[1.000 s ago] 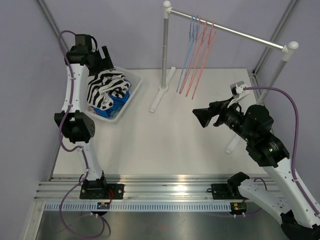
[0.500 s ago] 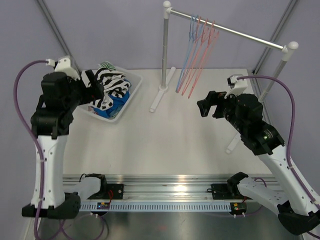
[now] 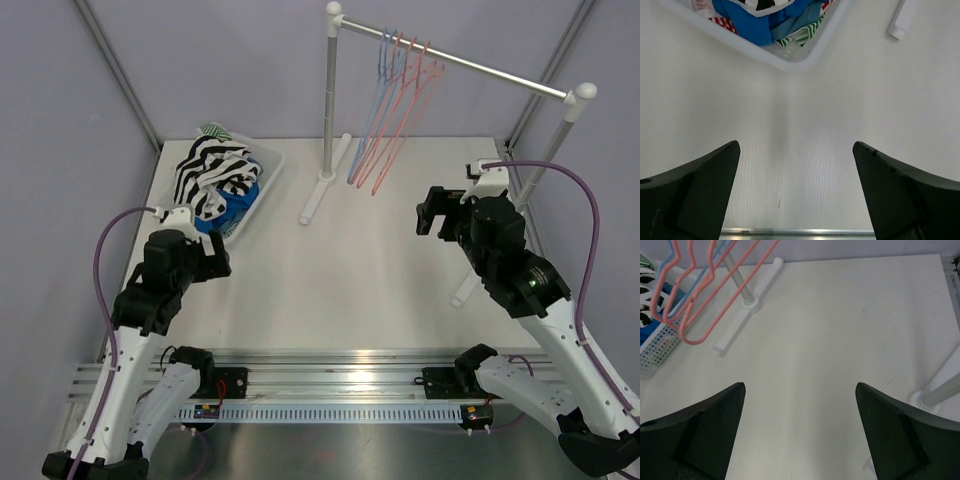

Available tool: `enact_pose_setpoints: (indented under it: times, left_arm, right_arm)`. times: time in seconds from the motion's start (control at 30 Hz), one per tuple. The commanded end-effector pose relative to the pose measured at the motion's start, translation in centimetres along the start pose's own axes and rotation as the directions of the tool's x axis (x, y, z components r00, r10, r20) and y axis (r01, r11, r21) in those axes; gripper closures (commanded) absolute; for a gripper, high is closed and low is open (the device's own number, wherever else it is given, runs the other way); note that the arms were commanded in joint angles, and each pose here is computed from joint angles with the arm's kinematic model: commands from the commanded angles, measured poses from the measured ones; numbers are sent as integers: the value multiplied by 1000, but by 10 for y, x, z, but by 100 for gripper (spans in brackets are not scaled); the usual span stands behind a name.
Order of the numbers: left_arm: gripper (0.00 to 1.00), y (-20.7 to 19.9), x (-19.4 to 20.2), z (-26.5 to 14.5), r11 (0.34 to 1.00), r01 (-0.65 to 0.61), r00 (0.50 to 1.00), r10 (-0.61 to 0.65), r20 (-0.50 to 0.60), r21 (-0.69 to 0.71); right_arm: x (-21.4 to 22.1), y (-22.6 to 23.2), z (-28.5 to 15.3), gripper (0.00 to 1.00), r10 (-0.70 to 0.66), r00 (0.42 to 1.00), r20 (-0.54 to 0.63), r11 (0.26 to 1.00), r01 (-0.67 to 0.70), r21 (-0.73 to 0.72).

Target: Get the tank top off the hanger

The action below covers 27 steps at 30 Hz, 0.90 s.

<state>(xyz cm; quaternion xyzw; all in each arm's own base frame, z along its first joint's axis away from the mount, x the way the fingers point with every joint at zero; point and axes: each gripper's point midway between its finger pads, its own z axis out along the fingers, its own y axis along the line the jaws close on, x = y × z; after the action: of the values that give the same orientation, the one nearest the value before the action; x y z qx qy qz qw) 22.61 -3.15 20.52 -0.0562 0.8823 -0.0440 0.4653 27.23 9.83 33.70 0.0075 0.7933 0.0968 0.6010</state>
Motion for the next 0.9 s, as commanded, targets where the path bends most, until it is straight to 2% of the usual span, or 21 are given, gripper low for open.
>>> enact_pose_setpoints:
  times: [0.0,0.1,0.27,0.47,0.87]
  left_arm:
    - [1,-6,-46,-13,999,-10,976,2,216,36]
    - [1,3,-57,-23,1000,17,964,-21,264,17]
    - [1,4,-48,-19,1000,19,971,-21,239,13]
    - [1,6,-49,-19,1000,28,970,-27,242,0]
    - [1,14,-54,-29,998,58,955,-48,292,-26]
  right_arm:
    - [13,-22,7,1,-34,999,-4,993,34,109]
    - [23,-24,9,1,-31,999,-15,993,33,115]
    - [22,-33,0,1,-36,999,-19,988,38,152]
    - [15,-31,-14,0,-31,1000,6,993,30,112]
    - [7,-29,-23,1,-9,999,42,996,5,85]
